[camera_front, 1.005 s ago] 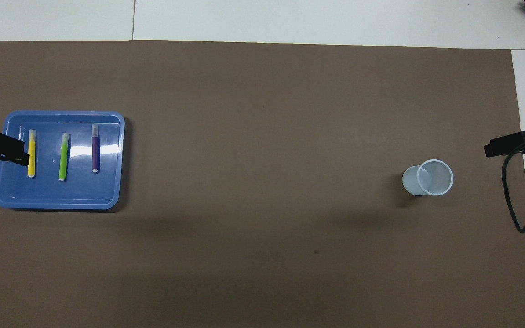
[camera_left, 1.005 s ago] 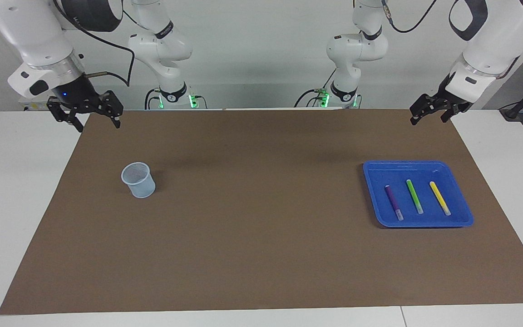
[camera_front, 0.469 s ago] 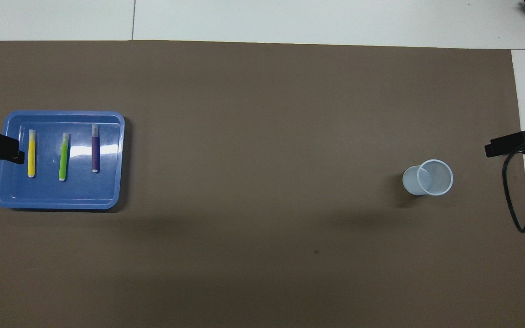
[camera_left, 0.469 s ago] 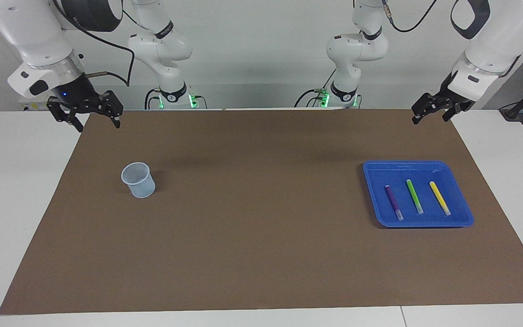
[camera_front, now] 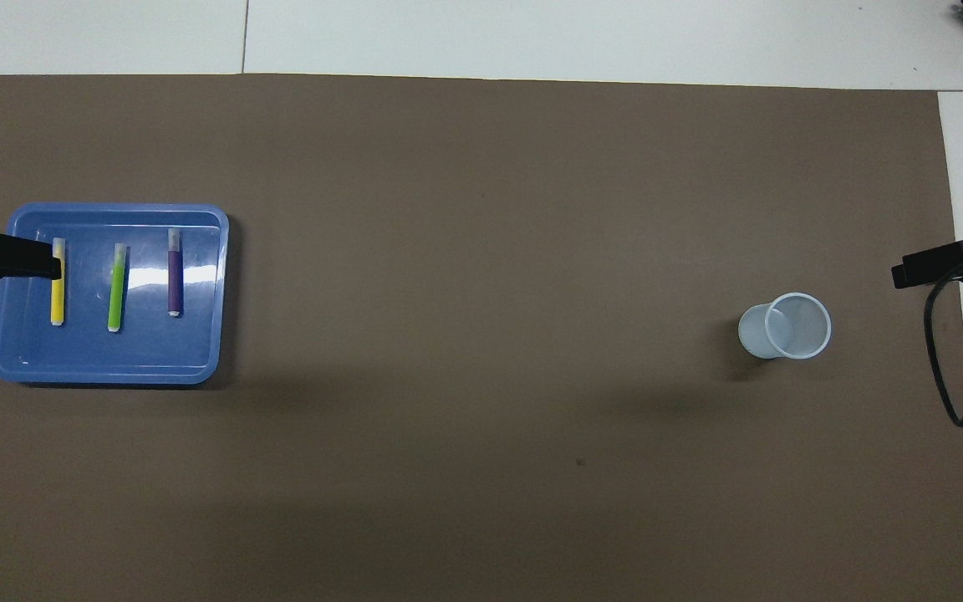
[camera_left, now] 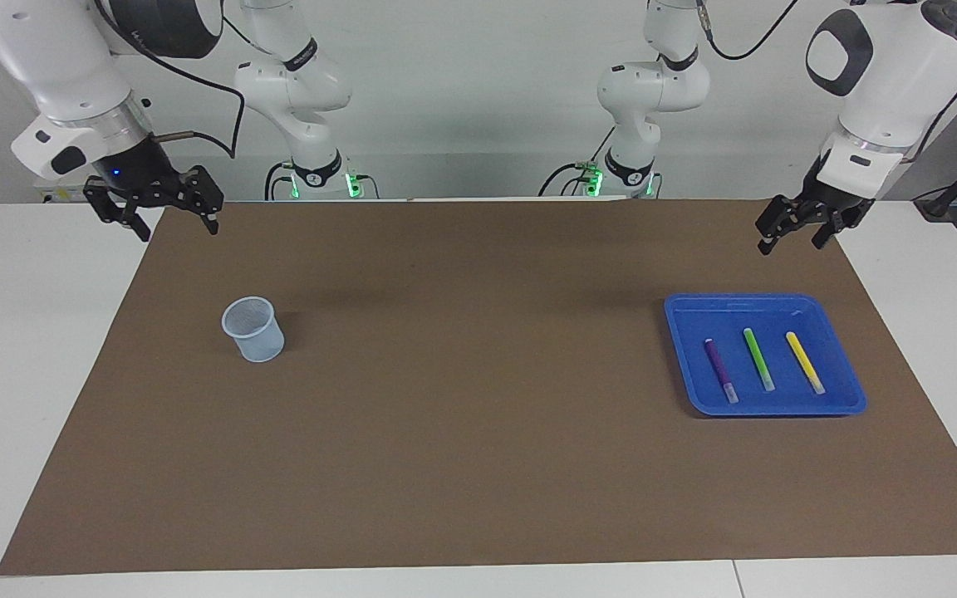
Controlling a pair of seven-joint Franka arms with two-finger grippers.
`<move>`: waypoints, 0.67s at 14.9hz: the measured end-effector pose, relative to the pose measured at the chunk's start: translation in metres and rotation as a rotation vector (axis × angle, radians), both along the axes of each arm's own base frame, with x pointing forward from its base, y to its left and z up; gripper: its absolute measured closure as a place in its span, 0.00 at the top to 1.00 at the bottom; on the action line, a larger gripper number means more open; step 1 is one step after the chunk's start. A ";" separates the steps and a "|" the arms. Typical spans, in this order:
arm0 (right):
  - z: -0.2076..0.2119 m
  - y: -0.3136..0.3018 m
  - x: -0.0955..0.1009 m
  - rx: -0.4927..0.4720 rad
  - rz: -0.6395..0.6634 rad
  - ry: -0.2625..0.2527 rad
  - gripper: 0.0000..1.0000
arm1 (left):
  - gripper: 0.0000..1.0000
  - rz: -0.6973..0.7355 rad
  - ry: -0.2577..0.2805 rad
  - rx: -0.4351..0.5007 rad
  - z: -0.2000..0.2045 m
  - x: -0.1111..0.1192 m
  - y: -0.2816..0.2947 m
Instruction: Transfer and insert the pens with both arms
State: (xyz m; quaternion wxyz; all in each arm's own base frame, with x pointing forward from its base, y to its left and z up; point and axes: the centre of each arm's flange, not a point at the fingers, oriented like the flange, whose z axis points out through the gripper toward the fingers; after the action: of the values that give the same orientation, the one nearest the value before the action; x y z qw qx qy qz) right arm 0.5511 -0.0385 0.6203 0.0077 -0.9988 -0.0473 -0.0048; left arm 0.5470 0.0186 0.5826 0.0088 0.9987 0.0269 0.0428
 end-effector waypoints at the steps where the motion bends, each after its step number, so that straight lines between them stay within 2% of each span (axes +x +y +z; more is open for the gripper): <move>1: 0.000 0.000 0.000 0.000 0.000 0.000 1.00 | 1.00 0.001 -0.007 0.000 0.001 0.000 0.000; 7: 0.000 0.000 0.000 0.000 0.001 0.000 1.00 | 1.00 0.070 -0.012 -0.006 0.003 0.000 0.000; 10: 0.000 0.000 0.000 0.000 0.001 0.000 1.00 | 1.00 0.072 -0.059 -0.006 -0.003 0.007 -0.001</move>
State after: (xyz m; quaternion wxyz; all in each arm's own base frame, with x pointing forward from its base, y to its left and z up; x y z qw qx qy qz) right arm 0.5511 -0.0382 0.6203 0.0077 -0.9988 -0.0476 -0.0048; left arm 0.5537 0.0177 0.5796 0.0112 0.9953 0.0626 0.0727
